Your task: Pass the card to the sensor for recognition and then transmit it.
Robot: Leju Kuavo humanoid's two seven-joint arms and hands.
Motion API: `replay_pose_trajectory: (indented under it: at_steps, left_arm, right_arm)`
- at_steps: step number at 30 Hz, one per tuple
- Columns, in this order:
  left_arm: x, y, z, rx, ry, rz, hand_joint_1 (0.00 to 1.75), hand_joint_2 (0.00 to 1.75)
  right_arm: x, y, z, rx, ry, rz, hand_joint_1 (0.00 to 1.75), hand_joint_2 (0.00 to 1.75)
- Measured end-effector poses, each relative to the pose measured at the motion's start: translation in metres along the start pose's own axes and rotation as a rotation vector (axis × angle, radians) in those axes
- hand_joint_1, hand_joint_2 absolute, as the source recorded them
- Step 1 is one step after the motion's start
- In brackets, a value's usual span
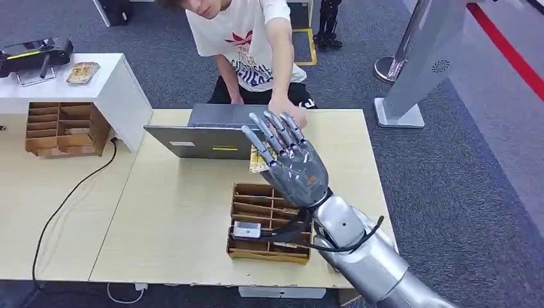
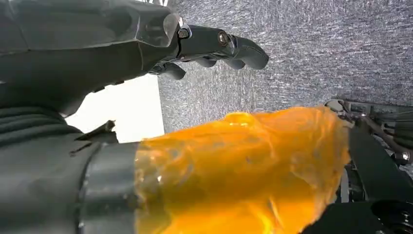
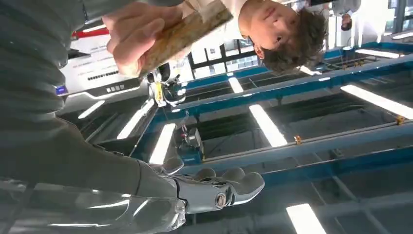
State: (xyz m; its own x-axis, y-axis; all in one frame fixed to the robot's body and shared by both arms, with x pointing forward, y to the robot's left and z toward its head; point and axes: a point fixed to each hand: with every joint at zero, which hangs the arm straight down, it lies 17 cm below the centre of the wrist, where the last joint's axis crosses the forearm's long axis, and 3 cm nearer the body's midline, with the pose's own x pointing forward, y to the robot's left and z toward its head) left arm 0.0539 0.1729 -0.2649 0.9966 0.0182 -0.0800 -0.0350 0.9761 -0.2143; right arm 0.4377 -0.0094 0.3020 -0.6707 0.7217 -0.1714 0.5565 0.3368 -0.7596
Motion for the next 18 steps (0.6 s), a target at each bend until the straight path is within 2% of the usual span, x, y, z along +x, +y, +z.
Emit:
replay_pose_trajectory:
  at_steps: [1,2,3,18]
  left_arm:
    - [0.000,0.000,0.000,0.000,0.000,0.000,0.00,0.00]
    - [0.000,0.000,0.000,0.000,0.000,-0.001,0.00,0.00]
    - [0.000,0.000,0.000,0.001,0.000,-0.003,0.00,0.00]
    - [0.000,0.000,0.000,0.002,0.000,-0.008,0.00,0.00]
  right_arm:
    - [0.000,0.001,0.000,0.003,-0.001,0.001,1.36,1.75]
    - [0.000,0.002,0.000,0.004,-0.002,0.001,1.36,1.75]
    - [0.000,0.003,-0.001,0.007,-0.004,0.002,1.75,1.75]
    - [0.007,0.011,0.001,0.034,-0.012,-0.009,1.75,1.75]
